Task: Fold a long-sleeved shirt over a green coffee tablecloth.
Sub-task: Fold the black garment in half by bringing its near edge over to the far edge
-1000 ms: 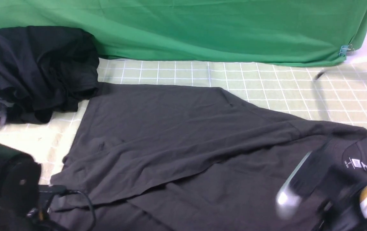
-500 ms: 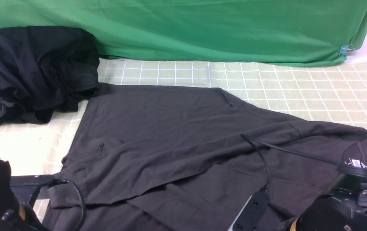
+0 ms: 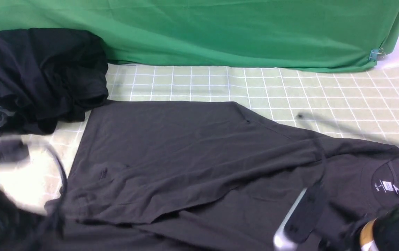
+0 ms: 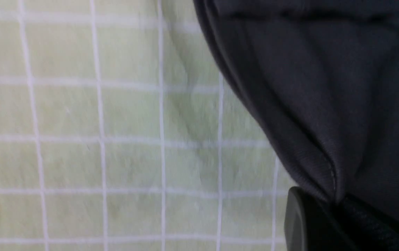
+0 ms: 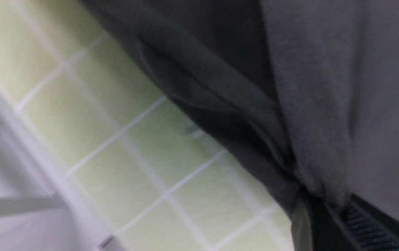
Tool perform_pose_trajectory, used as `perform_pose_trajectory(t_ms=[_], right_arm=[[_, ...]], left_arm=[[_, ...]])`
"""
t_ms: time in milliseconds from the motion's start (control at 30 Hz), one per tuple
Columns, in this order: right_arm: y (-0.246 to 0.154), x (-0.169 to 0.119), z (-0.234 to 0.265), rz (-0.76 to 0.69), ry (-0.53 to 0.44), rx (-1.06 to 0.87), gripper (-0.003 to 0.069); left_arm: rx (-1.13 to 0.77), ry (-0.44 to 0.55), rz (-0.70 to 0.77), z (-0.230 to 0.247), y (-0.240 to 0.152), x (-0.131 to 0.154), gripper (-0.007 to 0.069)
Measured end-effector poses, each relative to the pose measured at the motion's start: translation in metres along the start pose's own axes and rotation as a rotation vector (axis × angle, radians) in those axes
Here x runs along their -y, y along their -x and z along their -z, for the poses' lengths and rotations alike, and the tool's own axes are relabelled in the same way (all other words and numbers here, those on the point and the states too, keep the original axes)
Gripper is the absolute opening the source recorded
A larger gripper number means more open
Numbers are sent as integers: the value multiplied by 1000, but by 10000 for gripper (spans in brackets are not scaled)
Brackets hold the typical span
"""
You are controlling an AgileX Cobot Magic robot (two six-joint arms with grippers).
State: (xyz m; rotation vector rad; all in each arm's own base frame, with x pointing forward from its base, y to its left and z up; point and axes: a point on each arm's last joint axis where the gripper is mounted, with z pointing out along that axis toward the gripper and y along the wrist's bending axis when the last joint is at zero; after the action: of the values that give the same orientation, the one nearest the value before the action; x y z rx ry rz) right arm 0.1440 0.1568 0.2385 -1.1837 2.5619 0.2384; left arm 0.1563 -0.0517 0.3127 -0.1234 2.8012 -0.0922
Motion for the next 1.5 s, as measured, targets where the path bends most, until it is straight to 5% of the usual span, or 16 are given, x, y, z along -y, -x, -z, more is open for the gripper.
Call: perform_pose_trajectory(t_ms=[200,467,867,1167,1333,1433,1500], right_arm=[[43,42,37,-46,-124,134,19],[110,121,34,-80,-235,181,19],[177,196,-51,-111,-285,182,19],[187,222,-111,-151,-305,221,57],[190,227,-116,-179,-323,269,199],[191,228,-116,-177,-330,284,306],[192,228,-116,-177,-330,284,316]], left_arm=[[148,86,7,23,64,12,30],[123,94,60,-26,166,6,30],[75,89,73,-143,270,-2,30],[103,118,51,-196,296,-4,33],[114,141,33,-206,297,-6,111],[173,158,41,-204,303,-8,252],[198,178,46,-203,305,-10,342]])
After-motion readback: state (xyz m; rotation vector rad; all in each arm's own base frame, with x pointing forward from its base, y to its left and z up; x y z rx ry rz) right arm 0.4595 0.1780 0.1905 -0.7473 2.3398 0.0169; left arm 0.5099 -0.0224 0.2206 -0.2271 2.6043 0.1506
